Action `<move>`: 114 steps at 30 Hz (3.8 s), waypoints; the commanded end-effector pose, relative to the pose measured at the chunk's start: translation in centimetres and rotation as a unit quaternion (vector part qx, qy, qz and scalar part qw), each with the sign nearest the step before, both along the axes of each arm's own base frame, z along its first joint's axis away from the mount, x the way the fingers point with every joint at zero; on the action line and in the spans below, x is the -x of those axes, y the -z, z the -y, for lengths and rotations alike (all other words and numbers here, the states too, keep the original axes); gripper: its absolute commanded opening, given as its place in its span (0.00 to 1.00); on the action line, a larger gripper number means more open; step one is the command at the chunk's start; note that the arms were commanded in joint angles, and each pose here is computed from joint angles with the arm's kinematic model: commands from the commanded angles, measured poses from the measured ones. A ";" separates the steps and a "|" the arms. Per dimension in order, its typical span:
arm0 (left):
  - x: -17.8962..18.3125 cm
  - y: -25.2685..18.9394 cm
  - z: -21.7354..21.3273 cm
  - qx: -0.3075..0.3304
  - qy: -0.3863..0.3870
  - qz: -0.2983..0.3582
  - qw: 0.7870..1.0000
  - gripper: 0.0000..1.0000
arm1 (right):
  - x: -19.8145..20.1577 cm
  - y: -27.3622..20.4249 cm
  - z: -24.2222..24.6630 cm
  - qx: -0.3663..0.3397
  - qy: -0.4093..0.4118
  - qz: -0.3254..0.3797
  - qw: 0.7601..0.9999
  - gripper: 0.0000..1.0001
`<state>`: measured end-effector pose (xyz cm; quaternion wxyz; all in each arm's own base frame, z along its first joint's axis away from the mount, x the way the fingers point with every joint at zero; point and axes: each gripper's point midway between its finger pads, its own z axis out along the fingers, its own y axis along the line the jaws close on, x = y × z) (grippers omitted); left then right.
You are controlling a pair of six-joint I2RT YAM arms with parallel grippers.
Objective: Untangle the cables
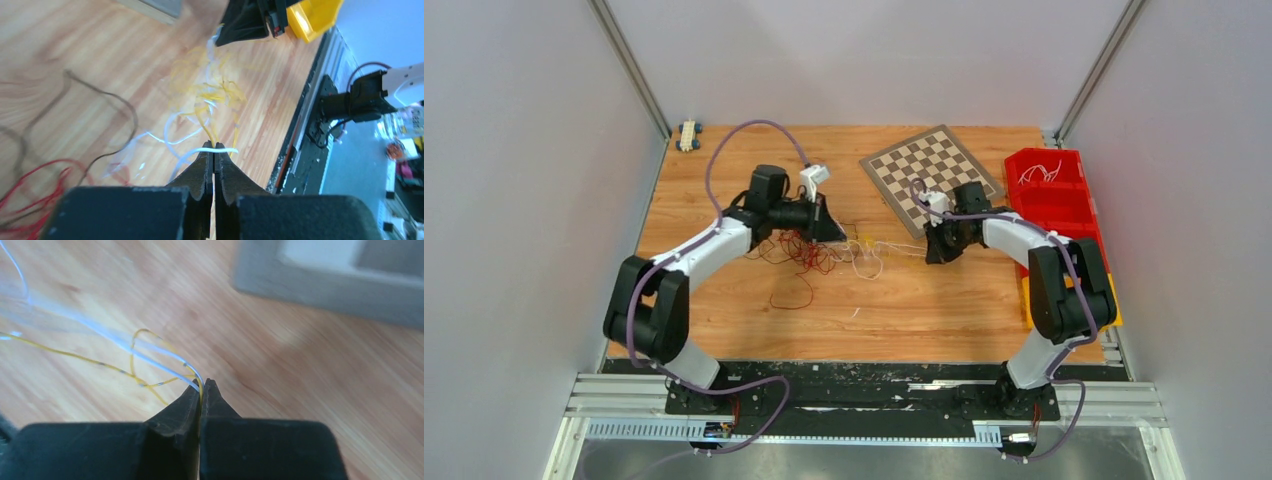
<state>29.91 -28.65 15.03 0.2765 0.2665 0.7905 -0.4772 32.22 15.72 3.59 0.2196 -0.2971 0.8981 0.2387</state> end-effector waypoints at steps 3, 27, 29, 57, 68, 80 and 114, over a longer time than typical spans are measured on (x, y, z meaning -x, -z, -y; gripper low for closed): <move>-0.9 -4.6 -5.9 -0.024 -0.043 0.041 0.998 0.00 | 0.0 1.7 8.1 0.138 0.044 0.022 0.989 0.00; -9.5 -19.7 -32.1 -0.095 -0.364 0.261 0.889 0.00 | -0.1 1.8 13.9 0.201 0.039 0.031 0.978 0.00; -10.2 -21.0 -34.2 -0.099 -0.398 0.270 0.871 0.00 | -0.1 1.7 14.0 0.201 0.040 0.032 0.978 0.00; -4.9 -24.0 -16.9 0.064 -0.181 0.254 0.948 0.00 | 0.4 -22.9 -3.7 -0.183 -0.131 0.159 0.961 0.95; 0.7 -21.1 -3.1 0.125 -0.001 0.158 0.980 0.00 | 2.6 -34.8 -13.4 -0.252 -0.228 0.304 0.890 1.00; 2.5 -22.9 0.5 0.158 0.070 0.130 0.976 0.00 | 3.1 -29.1 -14.5 -0.213 -0.246 0.267 0.907 0.48; -2.8 -16.6 0.1 0.052 0.001 0.159 0.986 1.00 | -15.7 -16.6 30.7 0.030 0.149 0.251 0.956 0.00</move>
